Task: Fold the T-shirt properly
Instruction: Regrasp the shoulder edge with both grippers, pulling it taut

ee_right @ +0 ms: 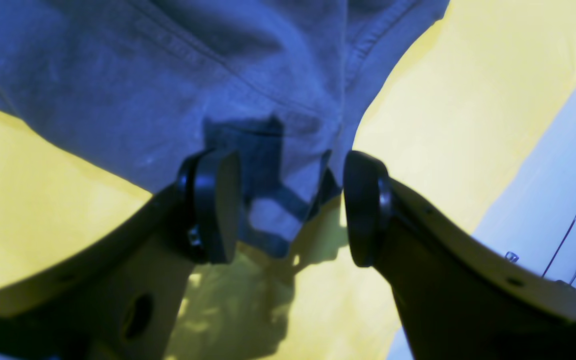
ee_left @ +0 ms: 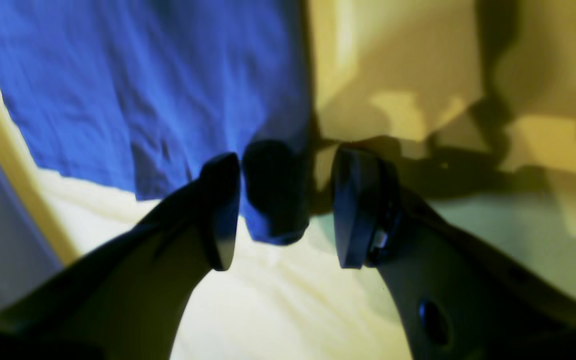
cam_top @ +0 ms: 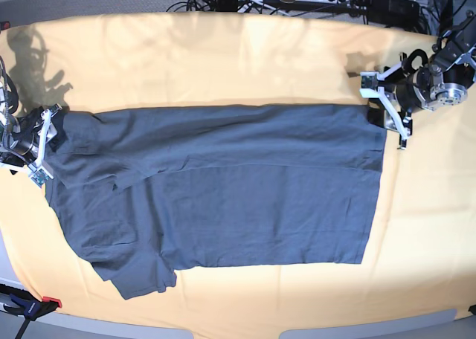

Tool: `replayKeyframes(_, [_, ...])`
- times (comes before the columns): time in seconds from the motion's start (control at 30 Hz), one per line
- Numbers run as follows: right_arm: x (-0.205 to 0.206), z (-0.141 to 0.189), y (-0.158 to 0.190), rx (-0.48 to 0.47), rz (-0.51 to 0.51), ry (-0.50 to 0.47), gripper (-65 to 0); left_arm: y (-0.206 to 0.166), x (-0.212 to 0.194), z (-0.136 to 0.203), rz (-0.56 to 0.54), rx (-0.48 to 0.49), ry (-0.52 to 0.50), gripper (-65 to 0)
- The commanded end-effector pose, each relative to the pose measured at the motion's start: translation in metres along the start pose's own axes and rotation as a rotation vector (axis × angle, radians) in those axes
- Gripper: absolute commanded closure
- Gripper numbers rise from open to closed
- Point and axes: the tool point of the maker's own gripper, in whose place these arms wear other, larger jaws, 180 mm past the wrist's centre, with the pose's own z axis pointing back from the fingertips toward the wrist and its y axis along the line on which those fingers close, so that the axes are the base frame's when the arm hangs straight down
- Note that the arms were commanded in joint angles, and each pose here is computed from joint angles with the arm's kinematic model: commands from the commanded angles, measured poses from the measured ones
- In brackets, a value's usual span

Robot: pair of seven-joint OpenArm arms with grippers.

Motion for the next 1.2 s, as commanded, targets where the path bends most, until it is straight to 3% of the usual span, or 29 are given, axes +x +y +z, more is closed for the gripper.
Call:
replayKeyframes(0.0, [0.008,0.010,-0.018,-0.050,0.003,-0.025,-34.3,0.007,-0.001,0.006,-0.011,0.011,0.000,-31.2])
replayKeyframes(0.3, [0.008,0.010,-0.019,-0.053,-0.003,-0.026,-34.3,0.007,-0.003,0.006,-0.016,0.013,0.005,-31.2])
replayKeyframes(0.47, [0.008,0.010,-0.019,-0.054,-0.003,-0.025,-34.3,0.020,-0.010,0.006,-0.048,0.086,0.040,-31.2])
replayKeyframes(0.83, [0.008,0.010,-0.019,-0.054,-0.003,-0.025,-34.3,0.018,-0.023,0.003,-0.051,0.083,0.075,-31.2])
replayKeyframes(1.17, [0.008,0.010,-0.018,-0.051,-0.005,-0.027,-34.3,0.038,-0.024,0.004,-0.020,0.196,0.077,-31.2])
